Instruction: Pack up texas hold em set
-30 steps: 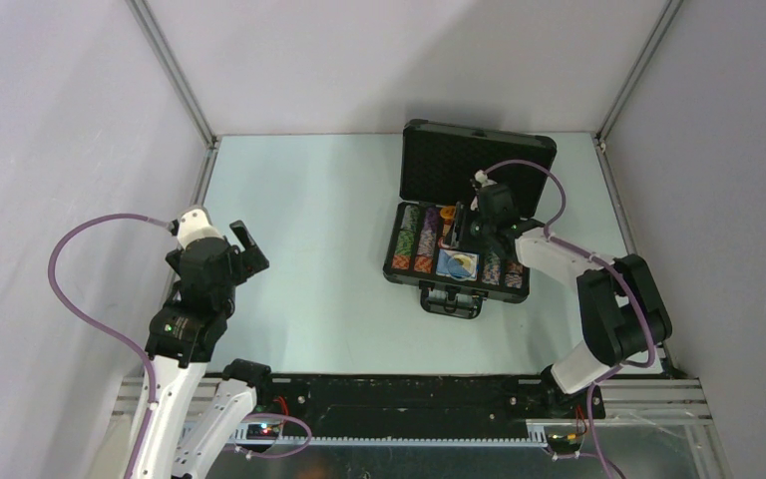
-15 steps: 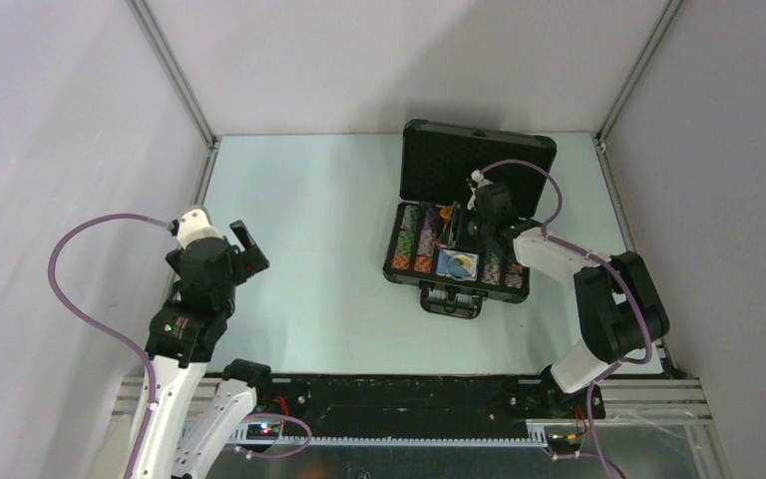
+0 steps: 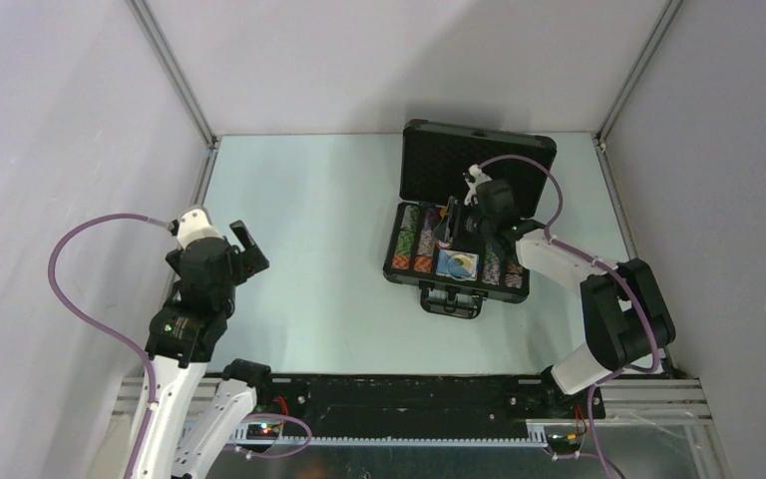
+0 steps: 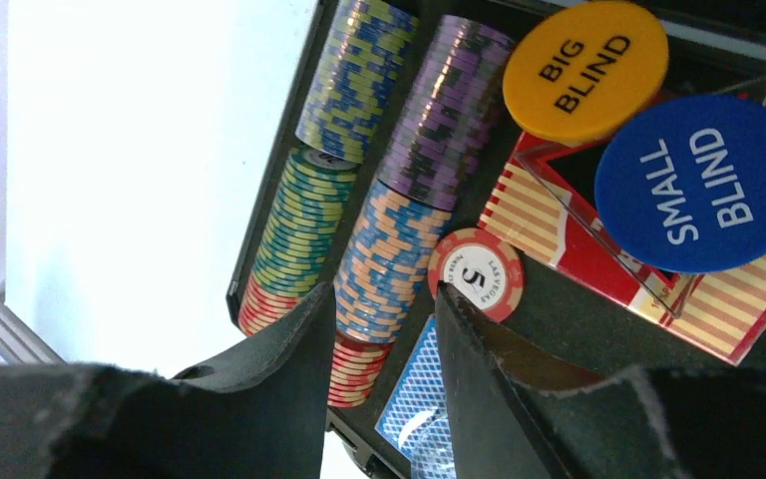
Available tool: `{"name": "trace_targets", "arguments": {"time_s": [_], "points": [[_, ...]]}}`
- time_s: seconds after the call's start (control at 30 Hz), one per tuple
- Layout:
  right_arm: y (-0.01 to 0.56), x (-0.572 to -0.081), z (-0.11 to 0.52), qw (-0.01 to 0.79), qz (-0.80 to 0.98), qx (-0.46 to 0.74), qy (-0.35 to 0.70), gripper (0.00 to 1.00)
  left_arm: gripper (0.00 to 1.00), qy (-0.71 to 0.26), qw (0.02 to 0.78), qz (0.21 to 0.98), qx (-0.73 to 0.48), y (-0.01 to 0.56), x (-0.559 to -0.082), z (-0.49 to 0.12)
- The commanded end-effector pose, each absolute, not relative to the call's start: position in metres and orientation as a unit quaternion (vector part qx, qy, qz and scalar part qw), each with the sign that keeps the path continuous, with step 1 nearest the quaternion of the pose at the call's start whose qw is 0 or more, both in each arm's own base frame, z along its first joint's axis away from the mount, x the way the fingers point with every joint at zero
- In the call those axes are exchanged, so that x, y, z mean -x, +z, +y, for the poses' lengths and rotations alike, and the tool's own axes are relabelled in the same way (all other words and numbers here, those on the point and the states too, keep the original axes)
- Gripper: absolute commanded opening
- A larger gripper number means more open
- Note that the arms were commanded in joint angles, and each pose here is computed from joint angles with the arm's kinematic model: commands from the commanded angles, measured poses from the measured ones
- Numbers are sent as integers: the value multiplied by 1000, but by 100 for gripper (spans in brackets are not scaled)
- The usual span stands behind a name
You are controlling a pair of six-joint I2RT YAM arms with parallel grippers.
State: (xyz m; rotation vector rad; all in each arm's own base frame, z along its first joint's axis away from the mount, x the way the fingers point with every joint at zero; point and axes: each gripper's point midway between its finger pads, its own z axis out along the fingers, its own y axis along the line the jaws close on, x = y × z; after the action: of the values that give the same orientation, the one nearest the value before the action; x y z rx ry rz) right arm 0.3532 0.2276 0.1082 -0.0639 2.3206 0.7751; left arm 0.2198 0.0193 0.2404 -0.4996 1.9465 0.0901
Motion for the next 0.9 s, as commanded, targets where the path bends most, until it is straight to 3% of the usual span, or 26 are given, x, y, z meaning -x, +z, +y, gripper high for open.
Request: {"name": "trace_targets", "arguments": {"time_s": [0.0, 0.4, 0.87], "points": [[139, -358, 237, 378, 865, 40, 328, 45, 98, 33, 543, 811, 218, 247, -223, 20], [107, -361, 205, 368, 900, 8, 232, 48, 98, 33, 541, 812, 217, 246, -223, 20], [75, -363, 209, 338, 913, 2, 230, 50, 98, 34, 540, 813, 217, 245, -223, 20]]}}
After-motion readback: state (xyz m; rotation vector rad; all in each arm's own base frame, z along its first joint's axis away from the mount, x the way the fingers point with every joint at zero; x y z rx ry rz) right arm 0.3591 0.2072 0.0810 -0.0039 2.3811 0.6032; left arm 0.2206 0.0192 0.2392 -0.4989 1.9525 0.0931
